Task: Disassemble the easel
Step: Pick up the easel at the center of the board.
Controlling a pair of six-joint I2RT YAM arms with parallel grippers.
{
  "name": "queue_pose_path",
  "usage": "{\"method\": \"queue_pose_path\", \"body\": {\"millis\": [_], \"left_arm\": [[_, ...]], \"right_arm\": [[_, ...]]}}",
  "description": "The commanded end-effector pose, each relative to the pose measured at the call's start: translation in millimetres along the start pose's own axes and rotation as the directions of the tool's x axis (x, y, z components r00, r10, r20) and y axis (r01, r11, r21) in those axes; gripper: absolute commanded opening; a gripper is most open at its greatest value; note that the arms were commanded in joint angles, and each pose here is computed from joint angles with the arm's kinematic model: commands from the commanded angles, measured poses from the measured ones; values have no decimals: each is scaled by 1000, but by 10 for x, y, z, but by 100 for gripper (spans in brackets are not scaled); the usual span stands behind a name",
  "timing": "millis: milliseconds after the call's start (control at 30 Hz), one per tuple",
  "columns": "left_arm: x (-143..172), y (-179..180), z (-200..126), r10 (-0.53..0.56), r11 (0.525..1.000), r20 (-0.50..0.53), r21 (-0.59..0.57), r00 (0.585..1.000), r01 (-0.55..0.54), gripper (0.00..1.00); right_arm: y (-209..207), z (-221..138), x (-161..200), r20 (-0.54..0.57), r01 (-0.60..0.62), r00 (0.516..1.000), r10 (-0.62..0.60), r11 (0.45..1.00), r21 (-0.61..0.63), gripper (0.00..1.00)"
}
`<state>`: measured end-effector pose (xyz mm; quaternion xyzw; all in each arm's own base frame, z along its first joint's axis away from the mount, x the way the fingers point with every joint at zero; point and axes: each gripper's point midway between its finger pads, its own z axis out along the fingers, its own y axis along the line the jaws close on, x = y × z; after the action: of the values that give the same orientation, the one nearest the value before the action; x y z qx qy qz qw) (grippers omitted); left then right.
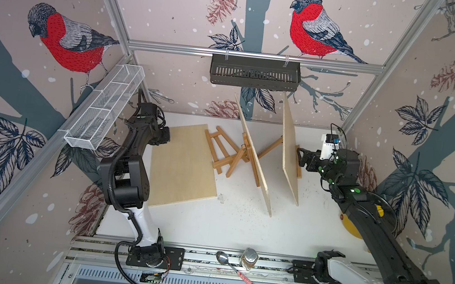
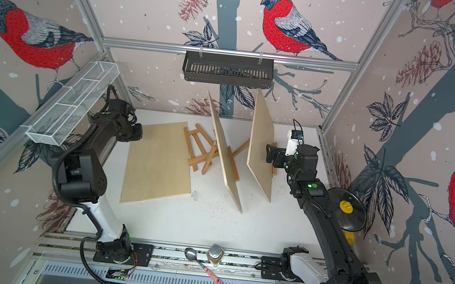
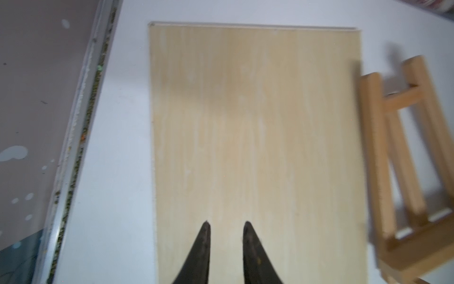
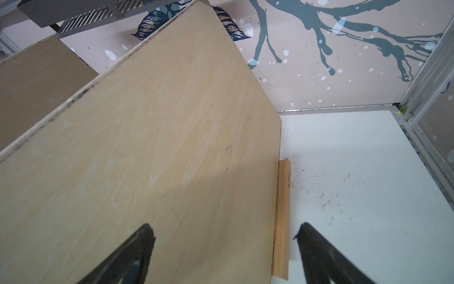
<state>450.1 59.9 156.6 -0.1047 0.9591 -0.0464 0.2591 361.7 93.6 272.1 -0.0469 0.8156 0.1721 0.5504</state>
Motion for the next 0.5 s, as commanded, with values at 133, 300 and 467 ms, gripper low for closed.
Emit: {"method": "queue_pose_path", "body": {"millis": [133, 300, 467], "left_arm": [[61, -1084, -267, -48, 964, 102, 264, 994, 19, 26], [196, -1552, -160, -88, 938, 113, 344, 990, 44, 23], [286, -1702, 201, -122, 945, 59, 312, 991, 98, 25]], "right_arm": [[-10, 15, -38, 16, 6, 1000, -6, 1000, 11, 93], [-9, 49, -9, 4, 9, 1000, -9, 1000, 12, 92], [-19, 82, 11, -5, 14, 1000, -13, 1000, 18, 92]]}}
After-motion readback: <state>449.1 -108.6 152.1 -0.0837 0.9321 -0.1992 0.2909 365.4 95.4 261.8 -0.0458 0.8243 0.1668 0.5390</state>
